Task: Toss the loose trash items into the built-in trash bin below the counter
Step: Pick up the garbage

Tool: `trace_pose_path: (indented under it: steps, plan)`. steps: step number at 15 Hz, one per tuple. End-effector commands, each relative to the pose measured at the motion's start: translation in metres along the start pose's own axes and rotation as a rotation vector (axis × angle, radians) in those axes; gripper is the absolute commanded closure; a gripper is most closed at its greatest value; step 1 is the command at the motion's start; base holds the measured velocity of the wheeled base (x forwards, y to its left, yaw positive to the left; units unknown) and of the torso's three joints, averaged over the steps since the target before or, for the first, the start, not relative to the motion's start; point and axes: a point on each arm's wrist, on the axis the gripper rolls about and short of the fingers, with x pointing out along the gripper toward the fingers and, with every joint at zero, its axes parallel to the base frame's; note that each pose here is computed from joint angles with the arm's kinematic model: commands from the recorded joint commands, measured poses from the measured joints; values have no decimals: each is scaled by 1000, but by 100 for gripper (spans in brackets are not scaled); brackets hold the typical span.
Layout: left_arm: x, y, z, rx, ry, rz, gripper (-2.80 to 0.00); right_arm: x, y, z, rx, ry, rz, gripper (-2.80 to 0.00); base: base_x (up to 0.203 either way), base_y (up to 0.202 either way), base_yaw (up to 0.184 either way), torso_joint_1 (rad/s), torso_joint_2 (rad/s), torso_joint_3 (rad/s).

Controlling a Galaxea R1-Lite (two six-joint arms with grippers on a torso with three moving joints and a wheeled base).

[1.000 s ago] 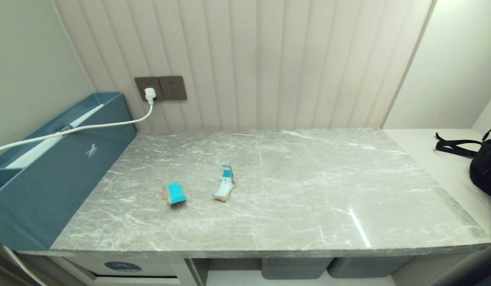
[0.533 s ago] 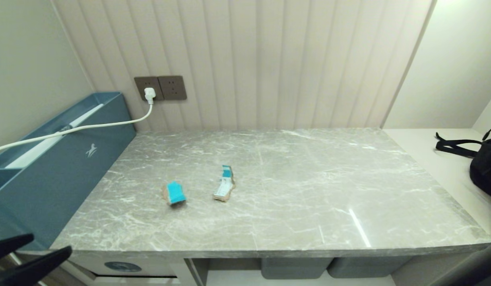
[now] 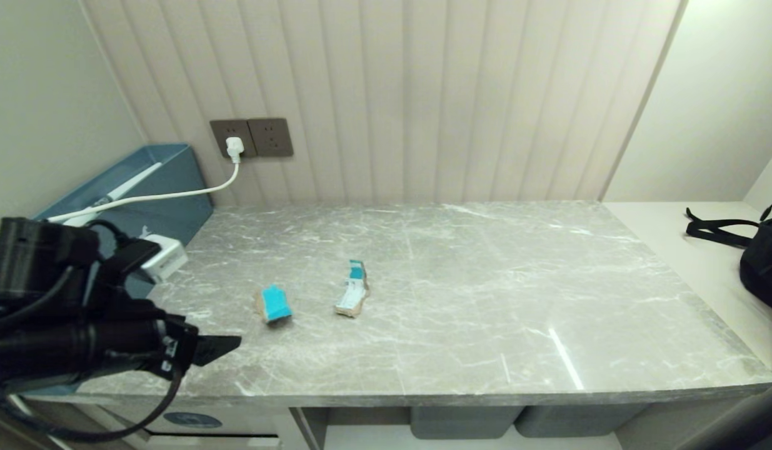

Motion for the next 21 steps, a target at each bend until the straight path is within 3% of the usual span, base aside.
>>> trace_pose_path:
  steps: [1, 4, 6, 10, 13, 21]
  plan:
    - [52, -3, 5, 83, -31, 13, -280, 0, 0, 0, 1, 1, 0, 0, 0, 0, 0, 0, 0, 0]
    - [90, -2, 24, 255, -144, 89, -280, 0, 0, 0, 1, 1, 0, 0, 0, 0, 0, 0, 0, 0]
    - [96, -4, 24, 298, -134, 89, -280, 0, 0, 0, 1, 1, 0, 0, 0, 0, 0, 0, 0, 0]
    - [88, -19, 27, 335, -165, -17, -280, 0, 0, 0, 1, 1, 0, 0, 0, 0, 0, 0, 0, 0]
    - [82, -27, 21, 350, -139, -48, -280, 0, 0, 0, 1, 1, 0, 0, 0, 0, 0, 0, 0, 0]
    - [99, -13, 8, 322, -53, 28, -280, 0, 0, 0, 1, 1, 0, 0, 0, 0, 0, 0, 0, 0]
